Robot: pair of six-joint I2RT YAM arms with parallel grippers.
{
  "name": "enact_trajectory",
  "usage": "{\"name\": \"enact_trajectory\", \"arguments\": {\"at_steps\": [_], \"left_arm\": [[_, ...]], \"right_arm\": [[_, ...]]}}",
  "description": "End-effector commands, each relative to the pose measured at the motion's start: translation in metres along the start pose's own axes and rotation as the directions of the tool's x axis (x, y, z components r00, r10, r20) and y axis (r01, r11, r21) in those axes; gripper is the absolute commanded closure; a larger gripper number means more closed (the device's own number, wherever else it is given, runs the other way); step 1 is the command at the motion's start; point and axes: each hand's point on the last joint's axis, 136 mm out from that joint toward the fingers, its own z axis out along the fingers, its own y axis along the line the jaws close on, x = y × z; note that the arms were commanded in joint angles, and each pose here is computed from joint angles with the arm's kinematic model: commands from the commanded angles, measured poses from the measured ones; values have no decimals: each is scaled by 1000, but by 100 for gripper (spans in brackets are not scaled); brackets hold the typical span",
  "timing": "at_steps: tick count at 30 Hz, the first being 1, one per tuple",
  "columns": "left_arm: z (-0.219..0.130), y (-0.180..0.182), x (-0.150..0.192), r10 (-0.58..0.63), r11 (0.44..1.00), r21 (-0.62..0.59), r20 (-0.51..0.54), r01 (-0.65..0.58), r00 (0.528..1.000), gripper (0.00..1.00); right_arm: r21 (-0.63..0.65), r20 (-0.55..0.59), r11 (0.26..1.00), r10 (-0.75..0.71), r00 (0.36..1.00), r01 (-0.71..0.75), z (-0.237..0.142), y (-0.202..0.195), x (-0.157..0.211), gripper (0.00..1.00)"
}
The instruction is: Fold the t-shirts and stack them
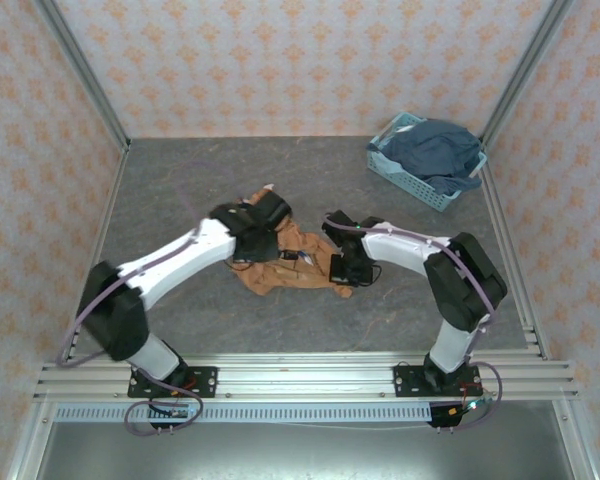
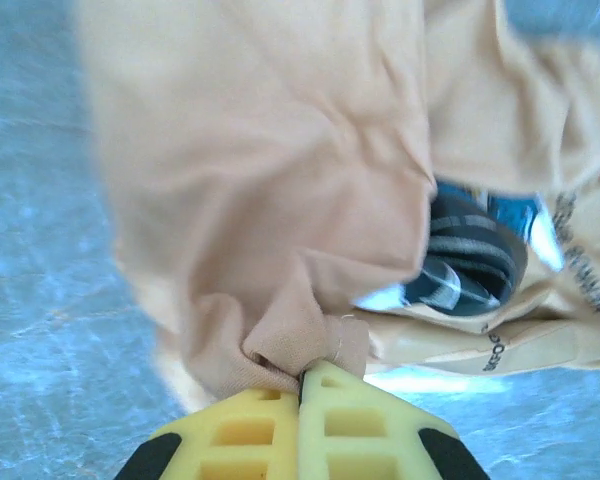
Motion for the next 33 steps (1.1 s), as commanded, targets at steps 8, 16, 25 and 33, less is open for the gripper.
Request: {"name": "enact_trajectory", "arguments": {"at_steps": [8, 16, 25, 33], "left_arm": [[-53, 121, -37, -472, 882, 97, 146, 462, 870, 100], [-95, 162, -47, -654, 755, 201, 309, 624, 691, 100], [-167, 155, -100, -714, 700, 393, 417, 596, 563, 100], [-310, 162, -132, -704, 709, 555, 597, 435, 384, 100]], "right_arm": [[22, 190, 971, 229, 955, -237, -68, -71, -46, 100], [-97, 396, 931, 361, 844, -352, -163, -95, -90, 100], [-396, 576, 894, 420, 702, -210, -279, -55, -128, 100], [-569, 763, 806, 446, 468, 160, -436, -25, -110, 100]]}}
